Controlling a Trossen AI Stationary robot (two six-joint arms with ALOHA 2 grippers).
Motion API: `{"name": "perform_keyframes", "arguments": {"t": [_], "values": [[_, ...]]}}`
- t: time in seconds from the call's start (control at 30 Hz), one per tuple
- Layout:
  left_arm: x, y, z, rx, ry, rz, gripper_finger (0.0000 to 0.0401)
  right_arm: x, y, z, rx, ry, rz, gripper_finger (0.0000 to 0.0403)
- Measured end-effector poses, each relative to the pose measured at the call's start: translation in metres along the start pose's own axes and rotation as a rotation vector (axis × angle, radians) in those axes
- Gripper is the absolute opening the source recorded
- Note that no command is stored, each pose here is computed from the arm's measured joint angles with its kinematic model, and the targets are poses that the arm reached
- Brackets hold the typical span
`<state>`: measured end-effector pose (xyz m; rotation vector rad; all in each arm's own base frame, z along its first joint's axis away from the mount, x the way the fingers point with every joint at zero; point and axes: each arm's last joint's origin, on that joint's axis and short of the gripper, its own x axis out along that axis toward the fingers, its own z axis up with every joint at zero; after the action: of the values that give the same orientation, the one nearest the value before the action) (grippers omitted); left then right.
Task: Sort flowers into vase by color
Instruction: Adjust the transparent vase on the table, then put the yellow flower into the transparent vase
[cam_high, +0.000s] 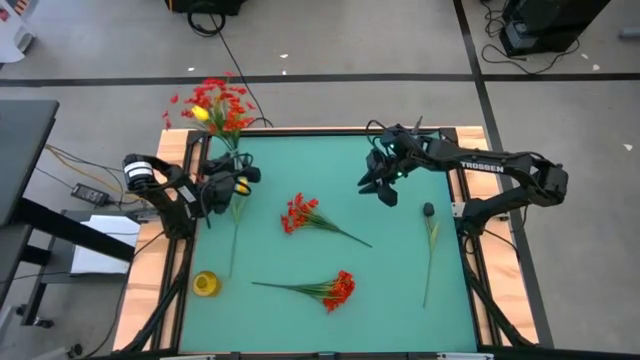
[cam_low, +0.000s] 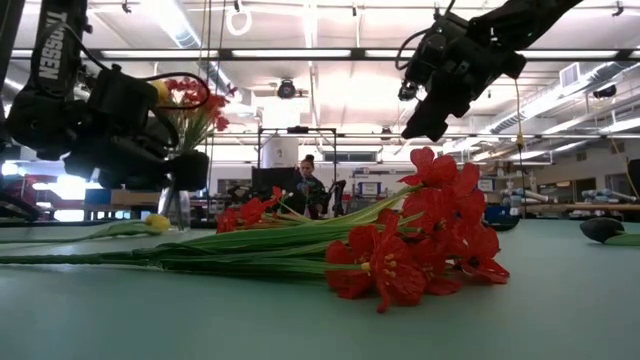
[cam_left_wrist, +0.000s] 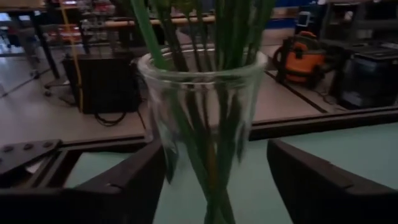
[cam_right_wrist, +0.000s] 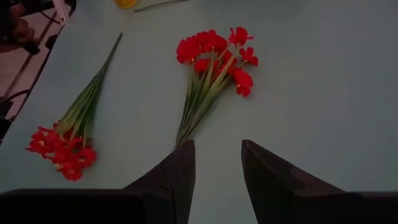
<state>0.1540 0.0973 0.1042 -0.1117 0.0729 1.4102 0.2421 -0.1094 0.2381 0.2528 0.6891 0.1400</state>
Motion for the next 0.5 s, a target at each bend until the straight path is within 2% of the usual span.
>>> {"name": "perform_keyframes", "arguments": {"t": [0.2,0.5], "values": [[-0.007,-0.006,0.0,0.019,-0.004,-0.039,0.0327,-0.002,-0.004,-0.001,0.014,-0.004,-0.013,0.014],[-0.016,-0.01,-0.004,0.103,-0.007,-0.017,0.0334,-0.003,-0.004,-0.001,0.026,-0.004,-0.014,0.014]]}}
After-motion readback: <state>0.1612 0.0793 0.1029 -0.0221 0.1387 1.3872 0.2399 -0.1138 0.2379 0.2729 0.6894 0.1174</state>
